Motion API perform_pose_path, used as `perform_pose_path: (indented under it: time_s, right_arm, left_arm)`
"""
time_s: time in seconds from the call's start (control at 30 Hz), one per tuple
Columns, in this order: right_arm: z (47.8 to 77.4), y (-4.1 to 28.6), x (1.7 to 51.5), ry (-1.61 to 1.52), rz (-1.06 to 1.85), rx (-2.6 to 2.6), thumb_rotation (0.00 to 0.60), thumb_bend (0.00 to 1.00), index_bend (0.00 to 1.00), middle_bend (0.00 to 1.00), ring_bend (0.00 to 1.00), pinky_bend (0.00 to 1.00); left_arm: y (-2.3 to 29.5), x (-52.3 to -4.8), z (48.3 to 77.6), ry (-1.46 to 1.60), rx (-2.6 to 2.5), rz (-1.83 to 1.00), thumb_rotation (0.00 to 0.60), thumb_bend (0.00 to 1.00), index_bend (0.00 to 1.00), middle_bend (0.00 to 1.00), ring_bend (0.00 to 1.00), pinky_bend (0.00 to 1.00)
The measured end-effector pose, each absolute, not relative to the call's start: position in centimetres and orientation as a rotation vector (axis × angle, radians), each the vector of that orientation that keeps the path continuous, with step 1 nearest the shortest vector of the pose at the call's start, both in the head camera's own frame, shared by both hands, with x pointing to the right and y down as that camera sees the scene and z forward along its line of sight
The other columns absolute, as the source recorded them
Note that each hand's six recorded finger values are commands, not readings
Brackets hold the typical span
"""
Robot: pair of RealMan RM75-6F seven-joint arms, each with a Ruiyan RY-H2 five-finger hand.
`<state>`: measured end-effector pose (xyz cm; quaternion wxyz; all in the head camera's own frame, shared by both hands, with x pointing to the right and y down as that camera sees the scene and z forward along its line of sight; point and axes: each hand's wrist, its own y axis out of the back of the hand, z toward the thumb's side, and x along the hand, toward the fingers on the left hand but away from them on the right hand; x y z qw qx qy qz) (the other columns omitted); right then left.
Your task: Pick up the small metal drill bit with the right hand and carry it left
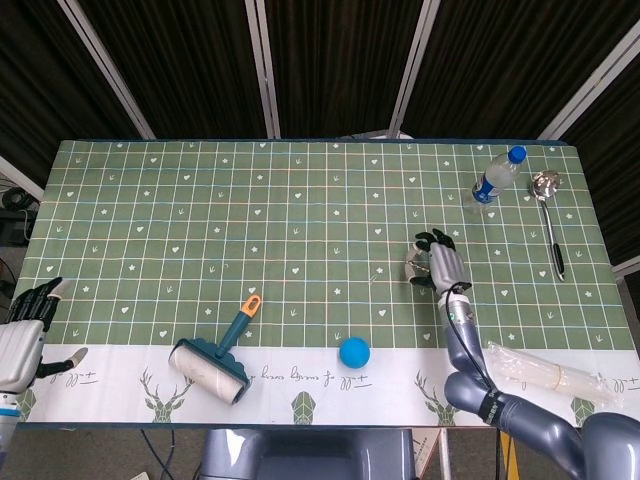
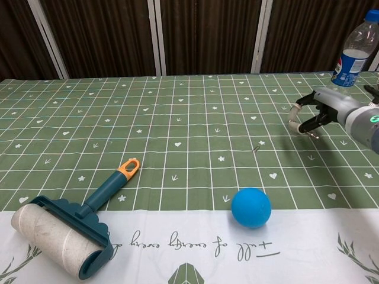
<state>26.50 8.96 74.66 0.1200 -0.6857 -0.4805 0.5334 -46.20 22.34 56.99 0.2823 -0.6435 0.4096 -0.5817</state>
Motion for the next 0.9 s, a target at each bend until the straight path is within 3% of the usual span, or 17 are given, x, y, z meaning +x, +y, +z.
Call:
perform_pose_path:
  time_s: [0.37, 0.9]
  right_arm:
    - [70.8, 6.5, 24.3, -1.964, 1.382, -2.167, 0.600, 0.41, 0.56, 0.18, 0.00, 0.04]
    - [71.8, 7.1, 21.4, -2.230, 1.180, -2.204, 0.600, 0.41, 0.56, 0.18, 0.00, 0.04]
  left_arm:
    - [22.4, -46.0, 57.0, 1.098, -1.732, -1.548, 0.600, 0.15, 0.00, 0.00, 0.00, 0.00]
    - [22.5, -46.4, 57.0, 1.113, -1.733, -1.560, 0.600, 0.15, 0.00, 0.00, 0.00, 0.00]
